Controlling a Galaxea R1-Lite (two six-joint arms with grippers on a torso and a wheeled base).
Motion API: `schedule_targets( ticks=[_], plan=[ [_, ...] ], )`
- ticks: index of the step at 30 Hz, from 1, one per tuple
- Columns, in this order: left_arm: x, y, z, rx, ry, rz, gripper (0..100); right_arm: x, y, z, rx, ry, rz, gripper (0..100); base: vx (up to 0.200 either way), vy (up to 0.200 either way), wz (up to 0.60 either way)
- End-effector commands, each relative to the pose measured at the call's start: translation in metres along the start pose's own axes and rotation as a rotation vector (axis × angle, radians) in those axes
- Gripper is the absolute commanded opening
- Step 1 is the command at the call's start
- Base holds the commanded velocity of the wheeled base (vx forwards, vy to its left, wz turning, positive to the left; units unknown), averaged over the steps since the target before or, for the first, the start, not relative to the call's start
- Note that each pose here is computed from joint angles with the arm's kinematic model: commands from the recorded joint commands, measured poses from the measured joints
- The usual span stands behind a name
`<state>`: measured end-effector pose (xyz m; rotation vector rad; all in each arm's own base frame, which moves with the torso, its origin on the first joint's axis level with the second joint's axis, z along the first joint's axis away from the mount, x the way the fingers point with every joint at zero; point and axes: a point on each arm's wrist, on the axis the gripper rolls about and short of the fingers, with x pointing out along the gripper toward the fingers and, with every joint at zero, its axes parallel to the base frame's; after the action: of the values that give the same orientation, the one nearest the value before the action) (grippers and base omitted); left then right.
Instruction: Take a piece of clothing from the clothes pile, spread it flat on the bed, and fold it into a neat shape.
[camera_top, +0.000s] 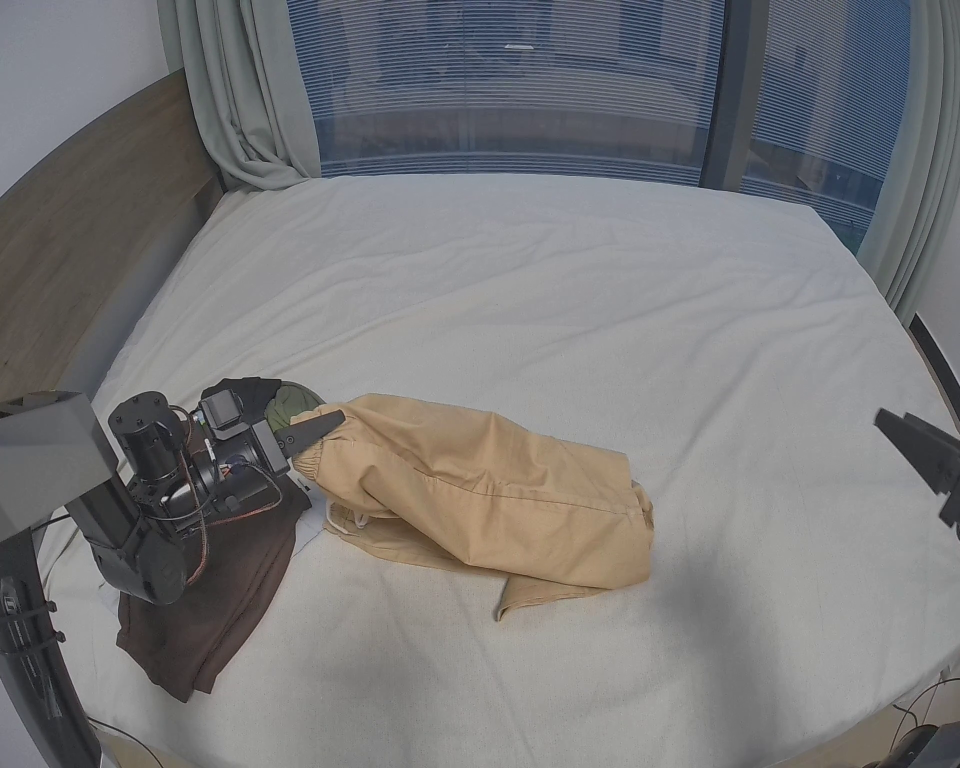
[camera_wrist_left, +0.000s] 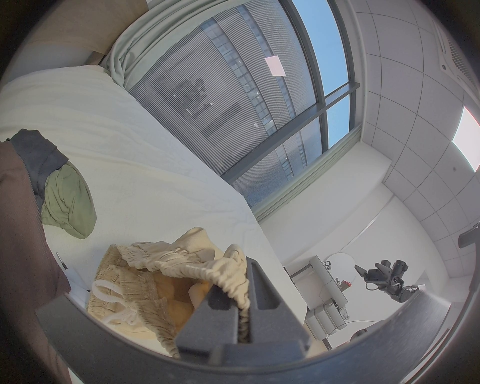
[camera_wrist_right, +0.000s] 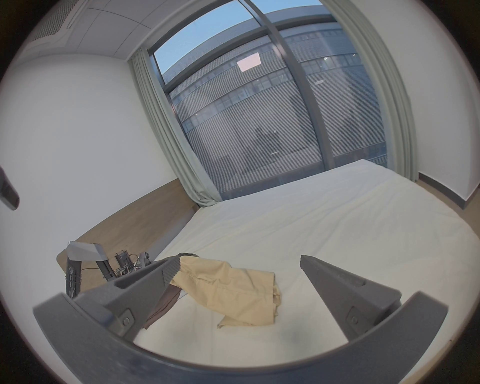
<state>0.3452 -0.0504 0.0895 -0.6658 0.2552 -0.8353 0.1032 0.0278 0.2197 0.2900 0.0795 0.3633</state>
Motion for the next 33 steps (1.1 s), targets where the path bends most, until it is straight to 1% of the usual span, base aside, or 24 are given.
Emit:
schedule_targets(
  ticks=[1, 4, 6, 9, 12, 16, 20, 25, 27, 33],
  plan=[
    [0.0, -0.001, 0.0, 0.003, -0.002, 0.0, 0, 0.063, 0.003, -0.006, 0.015, 0.116, 0.052, 100, 0.0, 0.0, 0.0],
    [0.0, -0.001, 0.0, 0.003, -0.002, 0.0, 0, 0.077, 0.008, -0.004, 0.012, 0.118, 0.079, 100, 0.0, 0.0, 0.0],
    [0.0, -0.001, 0.0, 0.002, -0.001, 0.001, 0, 0.086, 0.01, -0.001, 0.012, 0.117, 0.086, 100, 0.0, 0.0, 0.0],
    [0.0, 0.0, 0.0, 0.001, 0.0, 0.002, 0, 0.091, 0.009, -0.004, 0.019, 0.132, 0.085, 100, 0.0, 0.0, 0.0],
    [0.0, 0.0, 0.0, 0.001, 0.0, 0.002, 0, 0.108, 0.002, -0.023, 0.035, 0.198, 0.085, 100, 0.0, 0.0, 0.0],
    [0.0, -0.001, 0.0, 0.002, -0.001, 0.001, 0, 0.12, -0.001, -0.033, 0.055, 0.19, 0.107, 100, 0.0, 0.0, 0.0],
    [0.0, 0.001, -0.001, -0.001, 0.001, 0.005, 0, 0.132, -0.004, -0.046, 0.117, 0.22, 0.103, 100, 0.0, 0.0, 0.0],
    [0.0, 0.002, -0.002, -0.003, 0.002, 0.006, 0, 0.142, -0.009, -0.056, 0.128, 0.249, 0.087, 100, 0.0, 0.0, 0.0],
    [0.0, 0.002, -0.002, -0.004, 0.002, 0.008, 0, 0.143, -0.01, -0.057, 0.134, 0.253, 0.093, 100, 0.0, 0.0, 0.0],
    [-0.001, 0.002, -0.002, -0.004, 0.001, 0.009, 0, 0.147, -0.012, -0.065, 0.186, 0.295, 0.104, 100, 0.0, 0.0, 0.0]
  ],
)
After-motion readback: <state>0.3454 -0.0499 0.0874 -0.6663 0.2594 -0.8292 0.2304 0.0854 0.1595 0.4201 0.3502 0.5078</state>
